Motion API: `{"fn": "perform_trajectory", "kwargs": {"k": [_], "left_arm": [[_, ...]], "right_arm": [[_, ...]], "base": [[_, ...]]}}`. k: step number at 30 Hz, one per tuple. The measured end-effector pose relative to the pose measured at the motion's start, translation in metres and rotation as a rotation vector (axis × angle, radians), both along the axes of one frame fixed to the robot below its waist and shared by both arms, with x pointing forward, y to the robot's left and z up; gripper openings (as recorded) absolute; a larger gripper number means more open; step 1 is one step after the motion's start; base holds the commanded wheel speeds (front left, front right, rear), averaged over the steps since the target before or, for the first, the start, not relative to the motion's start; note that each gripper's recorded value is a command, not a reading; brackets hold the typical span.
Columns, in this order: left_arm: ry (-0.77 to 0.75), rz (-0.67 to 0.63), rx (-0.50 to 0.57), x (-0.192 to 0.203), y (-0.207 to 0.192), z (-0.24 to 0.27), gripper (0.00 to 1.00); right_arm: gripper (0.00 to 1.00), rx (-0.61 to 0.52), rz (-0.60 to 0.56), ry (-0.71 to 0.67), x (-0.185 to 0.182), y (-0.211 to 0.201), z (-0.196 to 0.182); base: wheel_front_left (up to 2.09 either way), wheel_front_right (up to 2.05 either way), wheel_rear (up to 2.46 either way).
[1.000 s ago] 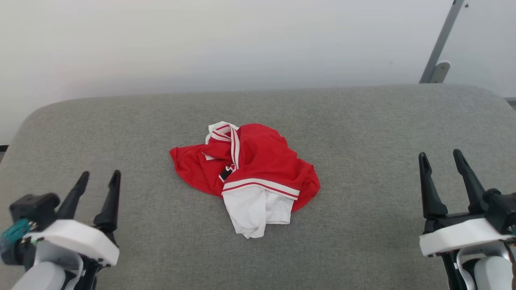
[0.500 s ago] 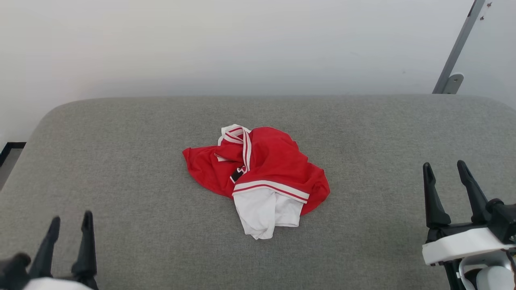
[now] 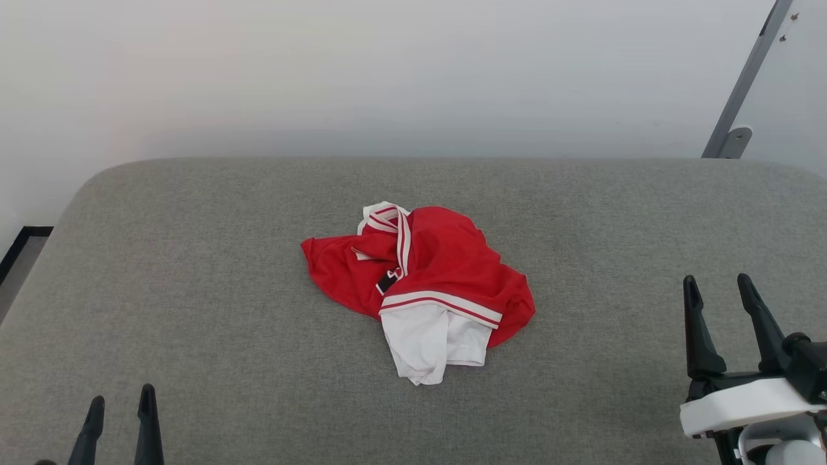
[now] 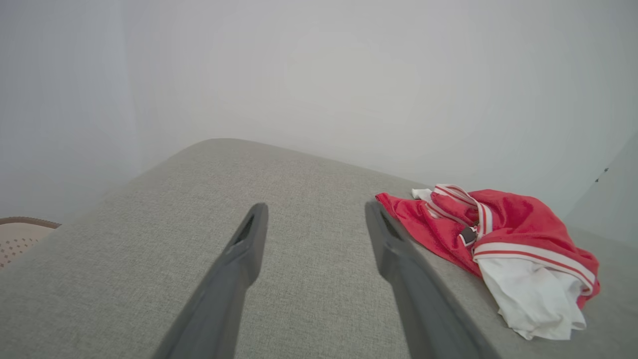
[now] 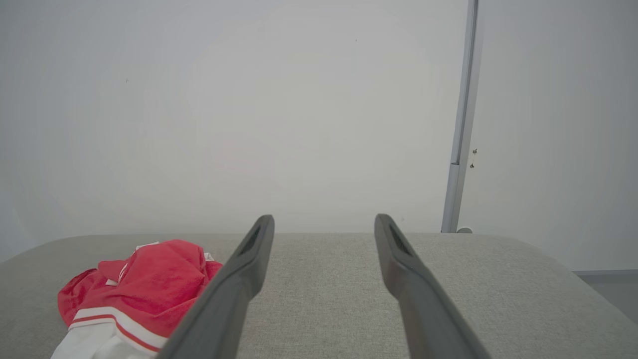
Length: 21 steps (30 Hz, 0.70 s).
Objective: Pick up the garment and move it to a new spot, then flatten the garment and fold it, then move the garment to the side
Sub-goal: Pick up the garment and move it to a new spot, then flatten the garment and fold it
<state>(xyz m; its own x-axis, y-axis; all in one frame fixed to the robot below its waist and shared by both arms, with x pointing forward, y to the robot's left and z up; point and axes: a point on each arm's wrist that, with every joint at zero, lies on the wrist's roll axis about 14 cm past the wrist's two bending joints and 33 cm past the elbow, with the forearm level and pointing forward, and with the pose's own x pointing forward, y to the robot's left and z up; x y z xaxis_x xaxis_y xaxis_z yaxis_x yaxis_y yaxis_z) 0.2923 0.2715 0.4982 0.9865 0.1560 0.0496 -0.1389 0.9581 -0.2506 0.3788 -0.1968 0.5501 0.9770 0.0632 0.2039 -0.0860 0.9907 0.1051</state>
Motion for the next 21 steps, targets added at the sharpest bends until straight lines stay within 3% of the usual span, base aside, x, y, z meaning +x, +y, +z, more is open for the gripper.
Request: {"fn": "perform_trajectory", "kwargs": {"k": [21], "left_arm": [[-0.004,0.021,-0.027,-0.0038,-0.0072,-0.0055,1.0]], "right_arm": [[1.0,0.025,-0.012,0.025,-0.0054,-0.0005,-0.0103]], "base": [[0.0,0.0,0.0]]}}
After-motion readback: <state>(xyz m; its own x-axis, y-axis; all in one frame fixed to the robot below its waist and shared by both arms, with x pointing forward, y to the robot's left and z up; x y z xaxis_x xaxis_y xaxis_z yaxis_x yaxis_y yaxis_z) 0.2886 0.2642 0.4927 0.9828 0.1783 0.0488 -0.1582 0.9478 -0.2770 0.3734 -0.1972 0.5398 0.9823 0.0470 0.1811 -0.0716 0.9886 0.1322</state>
